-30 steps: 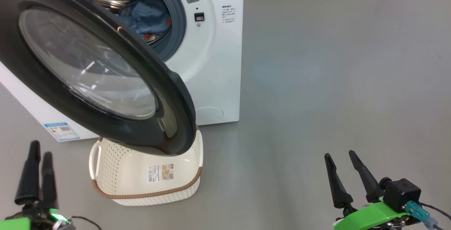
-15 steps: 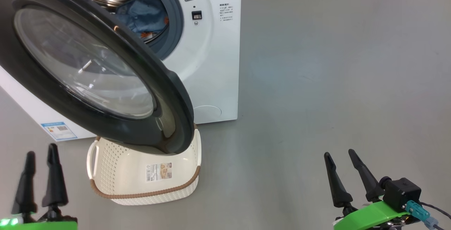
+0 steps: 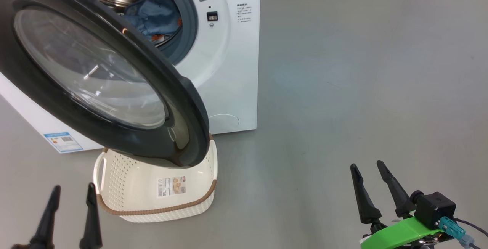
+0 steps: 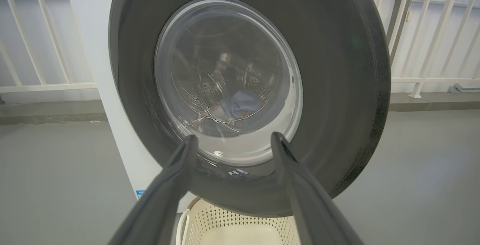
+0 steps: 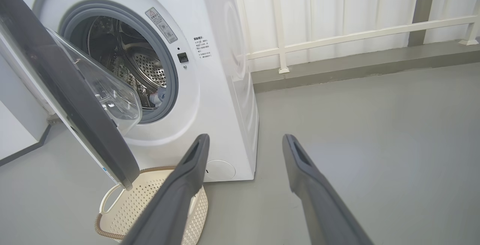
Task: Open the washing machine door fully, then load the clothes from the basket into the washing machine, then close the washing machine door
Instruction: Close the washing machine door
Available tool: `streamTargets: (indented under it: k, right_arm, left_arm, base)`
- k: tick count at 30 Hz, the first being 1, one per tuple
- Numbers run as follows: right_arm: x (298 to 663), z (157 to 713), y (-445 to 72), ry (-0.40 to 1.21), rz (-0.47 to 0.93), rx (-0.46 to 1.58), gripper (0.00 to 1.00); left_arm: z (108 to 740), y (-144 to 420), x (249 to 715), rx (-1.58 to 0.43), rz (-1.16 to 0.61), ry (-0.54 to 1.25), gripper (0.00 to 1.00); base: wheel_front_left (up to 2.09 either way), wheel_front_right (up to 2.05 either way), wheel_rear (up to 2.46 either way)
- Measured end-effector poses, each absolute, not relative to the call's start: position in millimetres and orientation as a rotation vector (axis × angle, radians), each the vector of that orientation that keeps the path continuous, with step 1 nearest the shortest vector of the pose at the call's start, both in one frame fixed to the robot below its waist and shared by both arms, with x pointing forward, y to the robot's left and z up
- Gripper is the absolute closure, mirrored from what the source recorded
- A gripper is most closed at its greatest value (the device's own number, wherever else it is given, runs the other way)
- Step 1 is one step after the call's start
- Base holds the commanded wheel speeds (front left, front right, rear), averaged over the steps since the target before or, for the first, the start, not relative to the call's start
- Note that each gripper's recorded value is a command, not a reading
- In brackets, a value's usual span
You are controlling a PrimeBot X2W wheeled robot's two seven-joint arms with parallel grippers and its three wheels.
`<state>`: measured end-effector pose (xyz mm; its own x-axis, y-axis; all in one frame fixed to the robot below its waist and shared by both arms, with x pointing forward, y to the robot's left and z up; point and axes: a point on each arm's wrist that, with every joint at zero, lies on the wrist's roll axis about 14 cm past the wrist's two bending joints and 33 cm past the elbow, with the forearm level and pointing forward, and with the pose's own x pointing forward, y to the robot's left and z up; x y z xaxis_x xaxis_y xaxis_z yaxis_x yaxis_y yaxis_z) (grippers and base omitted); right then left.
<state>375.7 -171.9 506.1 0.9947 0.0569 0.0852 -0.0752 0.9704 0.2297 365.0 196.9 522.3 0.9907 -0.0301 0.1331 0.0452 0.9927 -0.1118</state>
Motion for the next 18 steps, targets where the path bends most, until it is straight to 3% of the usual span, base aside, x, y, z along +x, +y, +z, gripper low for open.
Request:
streamTargets:
  k: [9,18]
  right_arm:
    - [373.2,510.9,-170.5,-0.092,0.073,0.233,0.00]
    - [371.0,514.1,-169.4,-0.101,0.078,0.228,0.00]
  left_arm:
    - [481.5,188.6,345.2,-0.075,-0.037,0.000,0.00]
    - [482.9,193.5,343.2,-0.066,-0.006,-0.005,0.00]
  base:
    - [0.00,0.00,0.00]
    - [0.00,0.00,0.00]
